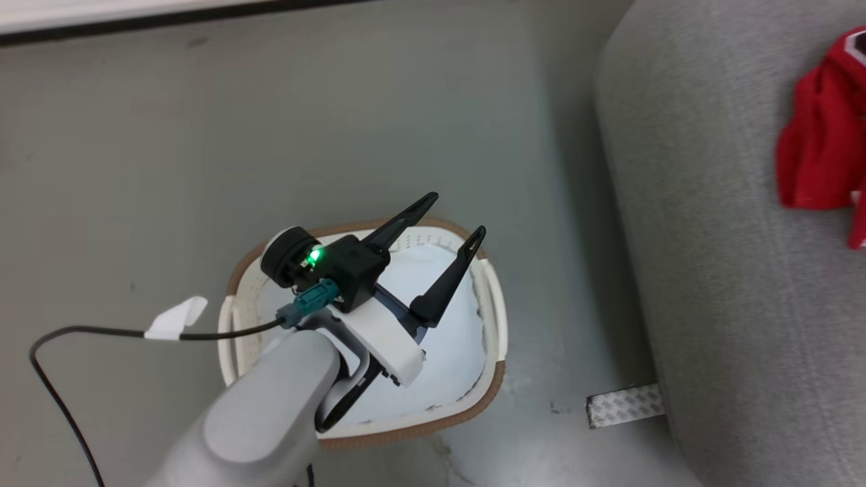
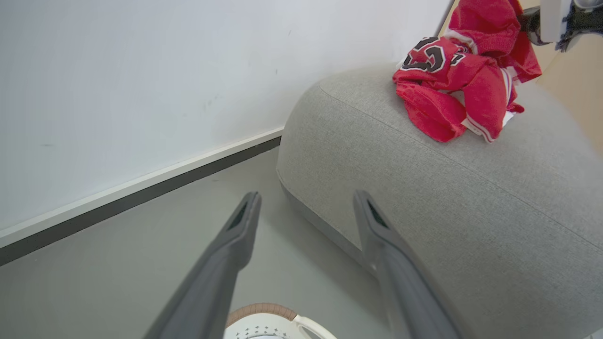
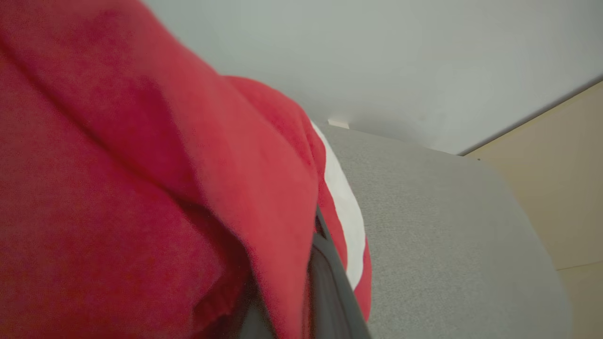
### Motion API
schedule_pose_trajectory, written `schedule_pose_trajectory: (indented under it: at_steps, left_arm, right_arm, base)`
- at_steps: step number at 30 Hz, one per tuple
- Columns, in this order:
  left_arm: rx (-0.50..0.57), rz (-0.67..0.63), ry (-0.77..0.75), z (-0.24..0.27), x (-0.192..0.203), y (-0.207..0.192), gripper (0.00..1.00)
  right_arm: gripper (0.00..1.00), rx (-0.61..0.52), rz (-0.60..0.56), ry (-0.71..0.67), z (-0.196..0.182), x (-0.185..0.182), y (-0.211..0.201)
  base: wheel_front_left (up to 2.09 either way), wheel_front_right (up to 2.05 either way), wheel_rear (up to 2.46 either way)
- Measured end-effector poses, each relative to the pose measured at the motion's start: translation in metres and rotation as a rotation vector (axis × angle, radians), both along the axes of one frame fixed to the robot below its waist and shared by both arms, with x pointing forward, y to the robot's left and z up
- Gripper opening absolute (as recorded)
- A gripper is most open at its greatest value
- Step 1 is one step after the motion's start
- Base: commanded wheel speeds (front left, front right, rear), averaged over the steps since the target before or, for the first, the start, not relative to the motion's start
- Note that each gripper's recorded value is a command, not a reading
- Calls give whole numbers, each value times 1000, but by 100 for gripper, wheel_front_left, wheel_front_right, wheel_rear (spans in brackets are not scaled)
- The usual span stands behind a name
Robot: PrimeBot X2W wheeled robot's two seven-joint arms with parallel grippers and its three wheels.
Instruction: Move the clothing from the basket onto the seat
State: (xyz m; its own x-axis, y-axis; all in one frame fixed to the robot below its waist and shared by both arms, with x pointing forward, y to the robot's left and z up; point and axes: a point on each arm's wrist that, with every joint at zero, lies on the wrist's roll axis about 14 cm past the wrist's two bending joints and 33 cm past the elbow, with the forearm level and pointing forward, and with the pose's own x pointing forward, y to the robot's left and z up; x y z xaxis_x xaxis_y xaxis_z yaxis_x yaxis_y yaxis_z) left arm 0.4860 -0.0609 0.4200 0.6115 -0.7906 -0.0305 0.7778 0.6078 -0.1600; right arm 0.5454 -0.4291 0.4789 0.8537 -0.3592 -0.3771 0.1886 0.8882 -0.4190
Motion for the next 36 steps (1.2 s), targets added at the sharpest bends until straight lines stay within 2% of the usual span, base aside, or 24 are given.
schedule_pose_trajectory:
  at_steps: [3,5,6,8,9,10,17,20,25,31,36]
  left_arm:
    - [16,29,34,-17,3,12,100]
    - [24,45,48,-24,5,18,100]
    - [26,50,49,-25,5,20,100]
    - [25,55,42,-21,6,20,100]
    - [23,57,36,-18,7,20,100]
    - [21,58,30,-14,6,20,100]
    - [8,80,3,15,-8,20,100]
    - [6,116,-16,30,-13,26,100]
    - [-28,203,-80,72,-16,43,100]
    - [-56,322,-152,112,-25,77,100]
    - [-43,514,-183,126,-32,134,100]
  right_arm:
    - [0,50,-23,190,-56,-1,13]
    - [0,72,-23,254,-76,-1,21]
    - [5,71,-19,261,-78,0,22]
    - [38,69,-14,264,-75,-1,23]
    - [59,68,-12,264,-73,-3,23]
    - [100,68,-8,263,-71,-5,24]
    - [100,19,89,270,-45,-35,39]
    - [100,-17,168,199,-14,-43,46]
    - [100,-3,228,-12,56,-59,48]
    - [100,70,346,-319,131,-74,83]
    - [100,172,434,-543,163,-86,120]
  base:
    - [0,0,0]
    - [0,0,0]
    - [0,0,0]
    - [0,0,0]
    - [0,0,0]
    - [0,0,0]
    - [0,0,0]
    - [0,0,0]
    - [0,0,0]
    - [0,0,0]
    - [0,0,0]
